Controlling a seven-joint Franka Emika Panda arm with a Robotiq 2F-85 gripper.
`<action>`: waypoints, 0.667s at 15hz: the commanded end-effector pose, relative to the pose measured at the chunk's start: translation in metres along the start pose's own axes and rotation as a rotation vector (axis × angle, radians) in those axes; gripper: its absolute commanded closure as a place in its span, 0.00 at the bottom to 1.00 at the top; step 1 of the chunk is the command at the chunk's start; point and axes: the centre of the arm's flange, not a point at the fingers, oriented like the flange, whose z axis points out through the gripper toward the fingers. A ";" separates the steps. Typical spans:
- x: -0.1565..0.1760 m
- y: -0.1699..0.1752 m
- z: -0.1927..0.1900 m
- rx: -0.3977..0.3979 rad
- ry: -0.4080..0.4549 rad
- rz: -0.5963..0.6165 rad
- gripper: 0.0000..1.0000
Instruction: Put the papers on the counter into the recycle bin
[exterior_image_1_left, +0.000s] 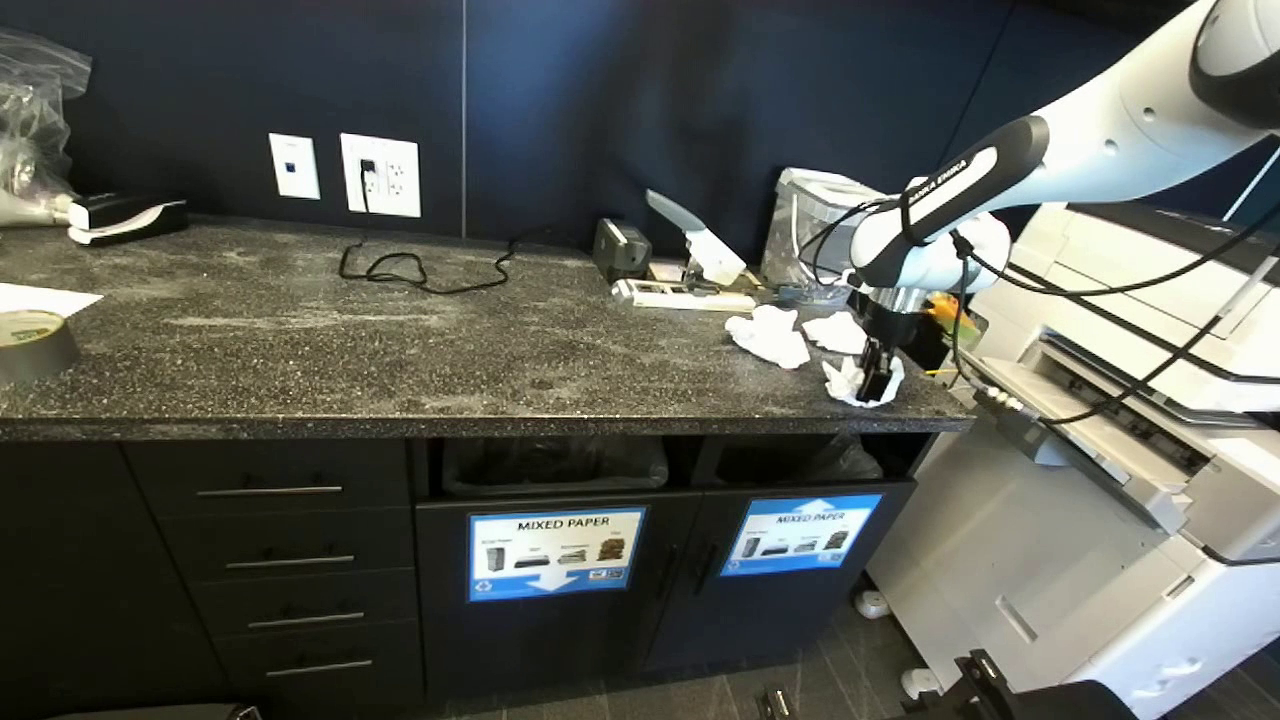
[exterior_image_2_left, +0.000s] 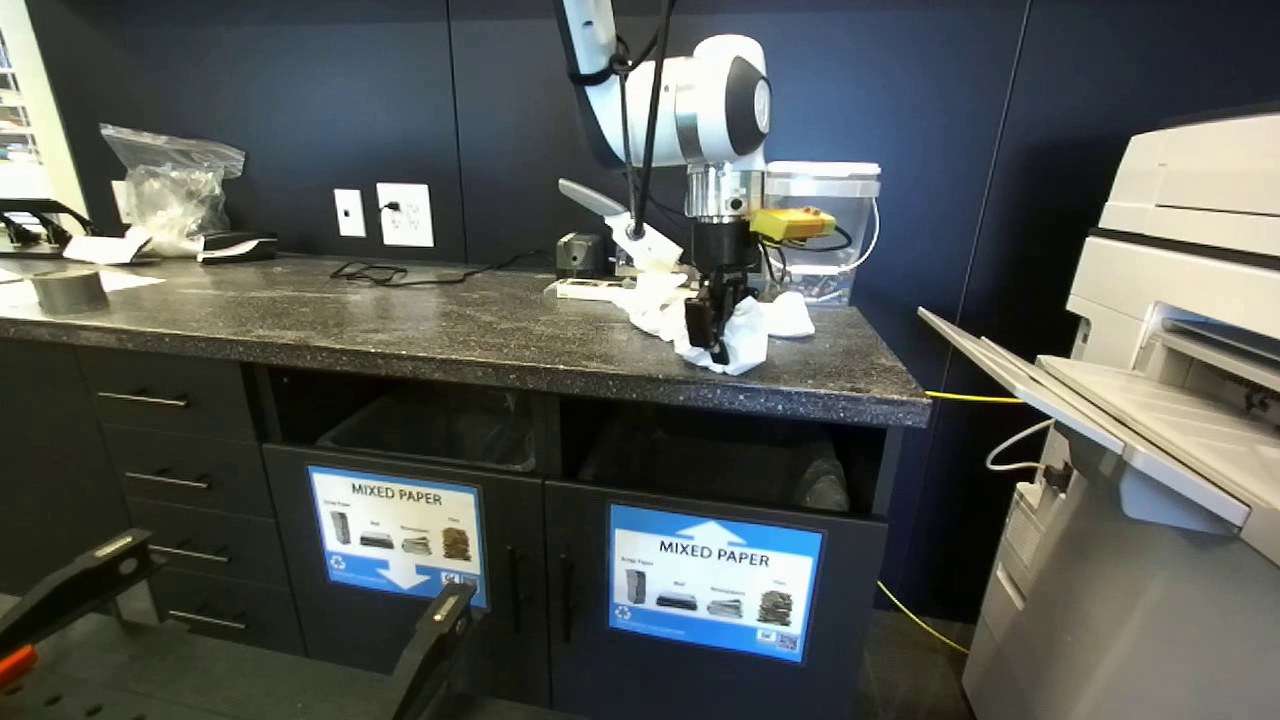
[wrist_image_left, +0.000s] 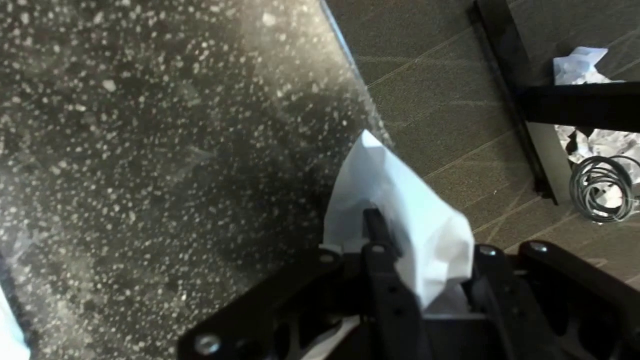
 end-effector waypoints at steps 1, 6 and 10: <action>-0.025 -0.036 0.003 0.043 0.026 0.083 0.90; -0.052 -0.062 0.011 0.090 0.153 0.265 0.90; -0.060 -0.086 0.025 0.069 0.237 0.437 0.89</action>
